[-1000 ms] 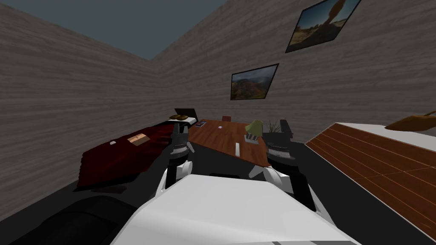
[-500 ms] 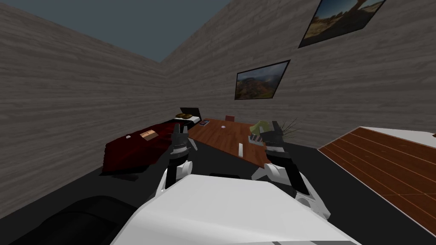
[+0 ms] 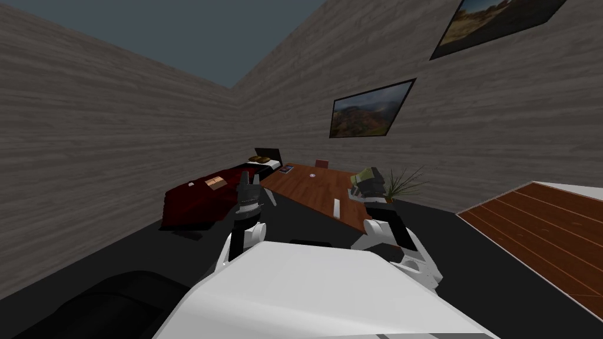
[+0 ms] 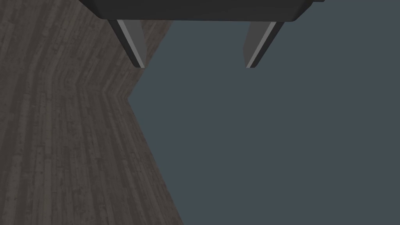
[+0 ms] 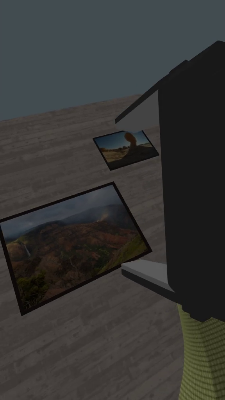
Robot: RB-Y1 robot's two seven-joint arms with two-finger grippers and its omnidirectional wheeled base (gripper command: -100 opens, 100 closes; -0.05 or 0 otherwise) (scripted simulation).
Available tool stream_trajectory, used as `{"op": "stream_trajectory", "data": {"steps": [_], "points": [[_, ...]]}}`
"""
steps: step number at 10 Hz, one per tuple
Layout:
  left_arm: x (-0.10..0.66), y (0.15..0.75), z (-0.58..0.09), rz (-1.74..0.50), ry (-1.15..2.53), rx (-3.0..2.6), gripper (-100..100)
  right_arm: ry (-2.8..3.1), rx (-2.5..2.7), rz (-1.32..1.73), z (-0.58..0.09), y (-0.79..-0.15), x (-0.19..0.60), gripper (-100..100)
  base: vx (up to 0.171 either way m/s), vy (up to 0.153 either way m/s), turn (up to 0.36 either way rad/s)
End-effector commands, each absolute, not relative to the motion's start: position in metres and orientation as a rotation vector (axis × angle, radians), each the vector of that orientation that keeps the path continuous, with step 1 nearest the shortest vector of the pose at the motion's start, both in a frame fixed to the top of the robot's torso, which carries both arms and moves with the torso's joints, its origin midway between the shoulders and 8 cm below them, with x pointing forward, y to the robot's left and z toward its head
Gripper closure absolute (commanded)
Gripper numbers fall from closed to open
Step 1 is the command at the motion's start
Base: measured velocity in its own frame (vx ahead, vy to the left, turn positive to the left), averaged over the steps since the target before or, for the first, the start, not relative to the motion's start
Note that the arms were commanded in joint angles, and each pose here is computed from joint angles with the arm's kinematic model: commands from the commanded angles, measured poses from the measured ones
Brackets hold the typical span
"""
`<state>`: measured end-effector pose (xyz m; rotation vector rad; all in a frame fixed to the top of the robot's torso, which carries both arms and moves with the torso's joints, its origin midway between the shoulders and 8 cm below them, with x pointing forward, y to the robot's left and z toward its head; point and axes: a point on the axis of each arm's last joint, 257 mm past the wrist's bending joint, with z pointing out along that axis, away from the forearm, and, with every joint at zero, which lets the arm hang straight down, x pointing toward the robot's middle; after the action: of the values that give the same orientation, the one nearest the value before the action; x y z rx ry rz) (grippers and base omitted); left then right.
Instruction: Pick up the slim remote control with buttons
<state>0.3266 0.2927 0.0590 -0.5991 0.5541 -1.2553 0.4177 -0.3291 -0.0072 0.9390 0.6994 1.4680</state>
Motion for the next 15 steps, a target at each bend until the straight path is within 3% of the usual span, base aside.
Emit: {"op": "stream_trajectory", "data": {"steps": [1,15], "points": [[0.327,0.293,0.059,-1.255,0.554,-0.599,0,0.709,1.0,1.471,-0.021,-0.337,0.427,-100,-0.015,0.023,0.068],[0.327,0.293,0.059,-1.255,0.554,-0.599,0,0.614,1.586,1.463,-0.13,-0.42,0.502,-100,-0.008,0.02,0.092]]}}
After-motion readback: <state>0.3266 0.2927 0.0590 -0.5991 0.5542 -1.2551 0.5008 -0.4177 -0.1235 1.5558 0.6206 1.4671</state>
